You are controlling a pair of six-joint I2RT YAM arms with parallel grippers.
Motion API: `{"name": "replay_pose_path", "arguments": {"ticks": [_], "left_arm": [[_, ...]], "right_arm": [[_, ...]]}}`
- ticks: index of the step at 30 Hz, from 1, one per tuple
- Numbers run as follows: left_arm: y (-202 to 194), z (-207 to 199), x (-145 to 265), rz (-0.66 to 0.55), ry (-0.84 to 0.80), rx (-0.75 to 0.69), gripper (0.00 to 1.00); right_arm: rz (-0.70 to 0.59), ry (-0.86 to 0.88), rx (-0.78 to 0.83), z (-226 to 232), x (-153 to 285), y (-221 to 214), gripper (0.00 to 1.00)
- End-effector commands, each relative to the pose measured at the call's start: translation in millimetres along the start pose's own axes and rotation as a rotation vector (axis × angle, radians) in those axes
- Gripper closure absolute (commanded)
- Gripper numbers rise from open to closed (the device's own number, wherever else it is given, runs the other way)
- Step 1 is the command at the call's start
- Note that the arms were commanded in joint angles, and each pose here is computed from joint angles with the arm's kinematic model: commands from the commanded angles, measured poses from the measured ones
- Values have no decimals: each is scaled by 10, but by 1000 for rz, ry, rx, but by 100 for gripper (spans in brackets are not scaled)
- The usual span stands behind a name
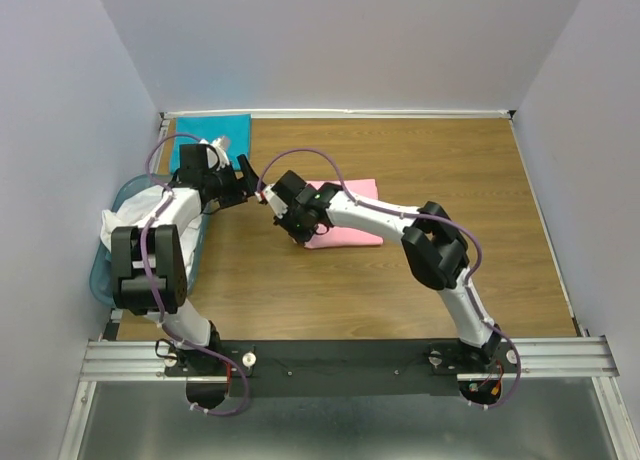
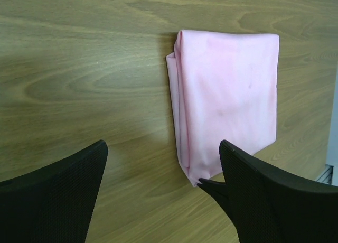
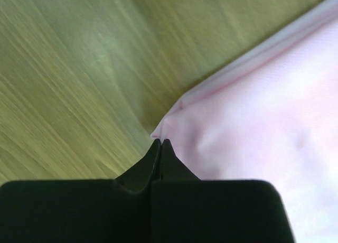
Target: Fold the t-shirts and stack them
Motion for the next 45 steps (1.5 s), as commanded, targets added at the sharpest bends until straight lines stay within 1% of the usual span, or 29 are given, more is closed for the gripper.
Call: {"name": "replay_pose_path", "arguments": {"ticks": [1, 5, 6, 8, 10, 14, 18, 19, 24, 32, 33, 34, 36, 45], "left_arm": [[-63, -115, -162, 31, -54, 81, 6], [-241, -51, -318, 77, -63, 164, 9], [-341, -23, -358, 99, -71, 193, 9], [-370, -57, -399, 95, -111, 230, 9], [-436, -177, -486, 98, -157, 226, 9], [-471, -275, -601, 83, -203, 266, 9], [-558, -368, -753, 100, -219, 328, 9], [-534, -374, -787, 85, -210, 327, 9], [-590, -407, -937, 95, -177, 344, 12], [-446, -426, -1095, 44, -151, 339, 23], [-452, -420, -1106, 44, -145, 342, 26], [-431, -417, -1113, 35, -149, 344, 35], [-438, -425, -1134, 38, -154, 351, 43], [-397, -422, -1216, 25, -147, 337, 44]], "right_arm": [[-118, 62, -34, 11, 380, 303, 99], [-132, 66, -43, -37, 418, 355, 99], [-135, 69, -47, -38, 428, 364, 99], [-144, 73, -50, -42, 441, 397, 100], [-147, 74, -54, -45, 431, 414, 99], [-154, 66, -62, -60, 401, 461, 99], [-177, 66, -78, -62, 404, 562, 99], [-191, 67, -80, -70, 427, 614, 99], [-204, 66, -86, -60, 396, 680, 99], [-190, 82, -98, -38, 340, 659, 99], [-190, 81, -99, -46, 337, 662, 100], [-188, 83, -99, -37, 327, 656, 99], [-186, 86, -101, -32, 330, 650, 99], [-174, 92, -104, -28, 298, 610, 99]]}}
Point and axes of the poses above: each gripper's point midway between its finger pads, its own x axis back along the fingers, its own z axis along the line the jaws close on, y = z × x, the point moved 4 cm from there along x, back along the fingers, and after that the axes turned 14 degrees about -x, right-handed, at the moved point
